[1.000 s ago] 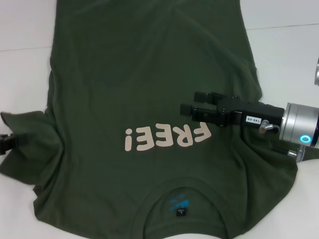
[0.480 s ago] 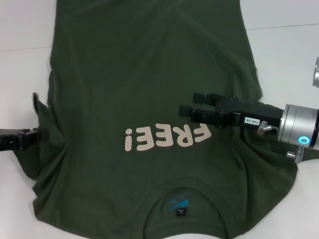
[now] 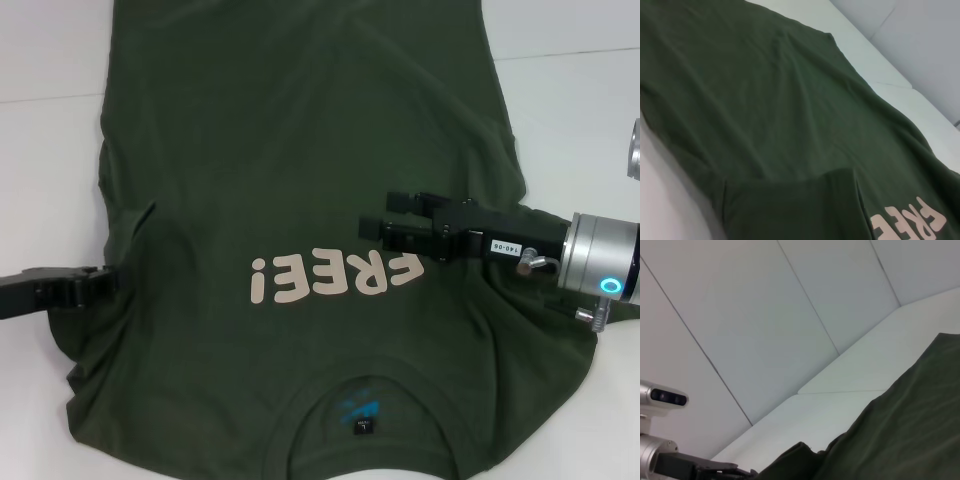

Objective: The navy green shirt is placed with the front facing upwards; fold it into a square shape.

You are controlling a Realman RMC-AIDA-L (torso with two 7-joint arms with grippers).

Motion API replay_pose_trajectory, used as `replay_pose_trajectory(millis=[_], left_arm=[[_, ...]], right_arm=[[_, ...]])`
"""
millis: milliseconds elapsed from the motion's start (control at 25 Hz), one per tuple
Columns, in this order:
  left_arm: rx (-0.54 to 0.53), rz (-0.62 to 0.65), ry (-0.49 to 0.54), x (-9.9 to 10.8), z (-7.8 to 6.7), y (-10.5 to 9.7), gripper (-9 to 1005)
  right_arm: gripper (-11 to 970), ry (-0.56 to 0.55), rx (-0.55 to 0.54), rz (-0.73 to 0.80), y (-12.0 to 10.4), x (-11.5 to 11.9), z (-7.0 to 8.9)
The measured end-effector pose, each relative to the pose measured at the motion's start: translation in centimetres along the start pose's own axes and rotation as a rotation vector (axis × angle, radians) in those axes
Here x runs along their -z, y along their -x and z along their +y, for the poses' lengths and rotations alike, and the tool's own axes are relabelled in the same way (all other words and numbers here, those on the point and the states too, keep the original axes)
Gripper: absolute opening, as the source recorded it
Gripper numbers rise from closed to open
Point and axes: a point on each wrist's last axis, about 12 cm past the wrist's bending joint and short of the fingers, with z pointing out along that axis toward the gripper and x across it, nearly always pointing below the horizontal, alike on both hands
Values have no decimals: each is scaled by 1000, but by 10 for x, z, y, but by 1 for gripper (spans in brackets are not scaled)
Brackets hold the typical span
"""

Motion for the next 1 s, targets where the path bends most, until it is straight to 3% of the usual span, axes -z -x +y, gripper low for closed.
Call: replay_pose_trajectory(millis=[680,1000], left_arm=[[-12,42,-56,-23,-16,-9,125],[-37,42,-65,-25,-19,-8,329]], right_arm=[[896,0,9,3,-1,1,0],[895,1,9,3,-1,1,0]])
